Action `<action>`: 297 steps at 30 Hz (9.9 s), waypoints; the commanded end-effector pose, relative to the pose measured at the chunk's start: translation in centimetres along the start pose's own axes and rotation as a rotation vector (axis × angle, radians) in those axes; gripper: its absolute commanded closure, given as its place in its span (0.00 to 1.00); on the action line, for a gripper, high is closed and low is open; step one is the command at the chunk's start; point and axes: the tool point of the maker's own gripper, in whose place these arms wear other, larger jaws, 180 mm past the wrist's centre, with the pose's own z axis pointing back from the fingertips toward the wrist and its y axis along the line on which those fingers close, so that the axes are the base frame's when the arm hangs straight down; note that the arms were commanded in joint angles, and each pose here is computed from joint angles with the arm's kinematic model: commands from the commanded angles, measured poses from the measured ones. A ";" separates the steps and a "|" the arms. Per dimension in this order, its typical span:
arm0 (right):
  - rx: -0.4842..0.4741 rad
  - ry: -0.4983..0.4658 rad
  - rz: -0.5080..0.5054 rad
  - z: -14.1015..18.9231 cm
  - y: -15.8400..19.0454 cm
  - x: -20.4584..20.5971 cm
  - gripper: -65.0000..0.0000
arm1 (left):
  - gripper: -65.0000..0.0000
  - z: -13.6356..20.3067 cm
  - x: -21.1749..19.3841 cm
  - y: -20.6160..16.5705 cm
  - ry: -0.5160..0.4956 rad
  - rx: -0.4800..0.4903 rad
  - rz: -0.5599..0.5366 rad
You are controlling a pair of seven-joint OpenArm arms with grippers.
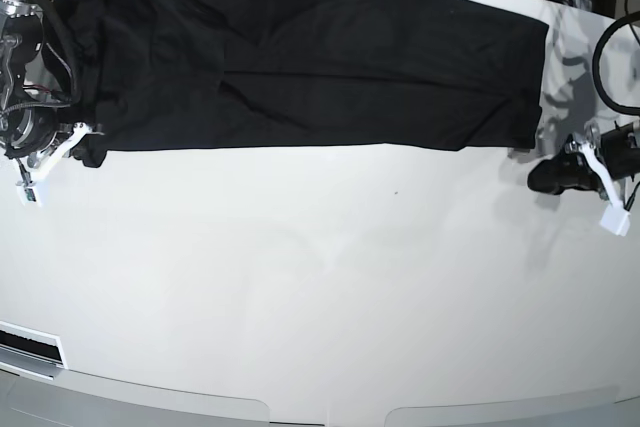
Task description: Layout the t-shirt on the table in an organized manner, then fold the t-shirt properly
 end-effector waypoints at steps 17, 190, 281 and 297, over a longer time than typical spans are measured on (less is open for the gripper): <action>0.039 -0.059 0.067 0.7 0.5 1.8 1.00 | 1.00 -8.3 -4.2 -6.2 0.060 -0.093 -0.085; 0.462 -0.362 -0.087 14.2 -0.6 2.3 1.00 | 0.34 -1.3 -2.7 4.0 -0.076 0.364 0.080; 0.516 -0.073 0.677 -1.0 29.0 -2.6 0.53 | 0.50 -0.7 -3.8 0.8 -0.118 0.164 0.045; 0.568 -0.059 0.813 -0.9 29.3 -3.5 1.00 | 0.50 -0.7 -3.8 0.8 -0.119 0.164 0.045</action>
